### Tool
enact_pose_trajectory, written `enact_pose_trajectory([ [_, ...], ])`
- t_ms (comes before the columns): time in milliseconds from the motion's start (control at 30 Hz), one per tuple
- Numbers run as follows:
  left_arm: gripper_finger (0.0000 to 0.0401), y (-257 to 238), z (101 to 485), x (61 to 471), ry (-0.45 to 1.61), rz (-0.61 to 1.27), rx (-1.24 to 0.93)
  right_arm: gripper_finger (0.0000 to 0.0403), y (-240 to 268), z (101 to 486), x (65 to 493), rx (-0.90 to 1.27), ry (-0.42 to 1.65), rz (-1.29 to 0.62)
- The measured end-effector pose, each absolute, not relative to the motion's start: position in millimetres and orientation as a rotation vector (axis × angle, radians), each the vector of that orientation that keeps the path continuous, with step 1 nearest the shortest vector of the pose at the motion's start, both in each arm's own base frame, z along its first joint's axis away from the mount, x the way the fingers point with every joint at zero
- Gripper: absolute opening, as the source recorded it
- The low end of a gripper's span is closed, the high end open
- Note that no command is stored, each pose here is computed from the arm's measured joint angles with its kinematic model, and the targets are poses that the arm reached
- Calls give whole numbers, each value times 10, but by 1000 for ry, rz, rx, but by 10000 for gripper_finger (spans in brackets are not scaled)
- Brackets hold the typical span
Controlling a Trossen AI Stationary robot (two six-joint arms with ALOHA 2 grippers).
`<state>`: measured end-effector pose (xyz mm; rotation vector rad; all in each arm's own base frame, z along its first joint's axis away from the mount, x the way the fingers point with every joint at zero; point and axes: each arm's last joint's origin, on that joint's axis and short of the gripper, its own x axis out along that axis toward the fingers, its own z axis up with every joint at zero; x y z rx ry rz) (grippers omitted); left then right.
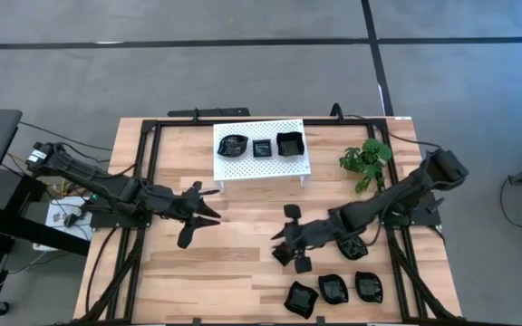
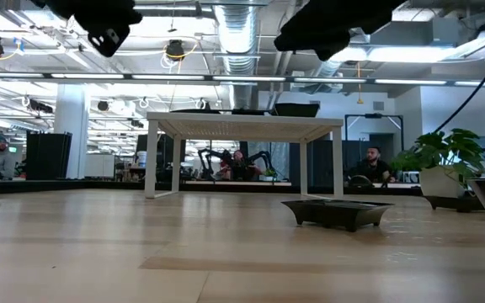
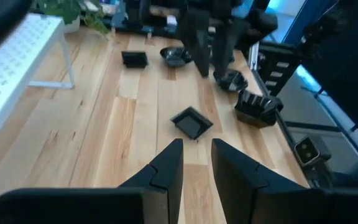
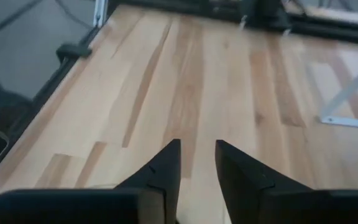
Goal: Pick & Place Mini shaped plates
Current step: Stack the square plate on top of the square plate on the shelf
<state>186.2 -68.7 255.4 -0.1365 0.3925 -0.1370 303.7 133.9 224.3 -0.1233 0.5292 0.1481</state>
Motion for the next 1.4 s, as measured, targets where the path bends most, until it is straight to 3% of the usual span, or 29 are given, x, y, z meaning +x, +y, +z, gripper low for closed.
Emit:
enact_pose_trajectory([
  [300,85,-633,2611,1903,327,-122,-104,169,1628,2161,3181,-232,763,195],
  [467,85,-569,2619,1925,317,-90,-110,184,1785,1945,3168,-273,835,224],
  [800,85,-488,2625,1950,307,-49,-118,171,1919,1582,3102,-357,980,242],
  [1233,85,-490,2648,1956,285,-52,-124,142,1728,1420,3145,-320,1113,177],
  [1400,85,-490,2653,1958,279,-52,-125,109,1700,1453,3155,-318,1107,177],
])
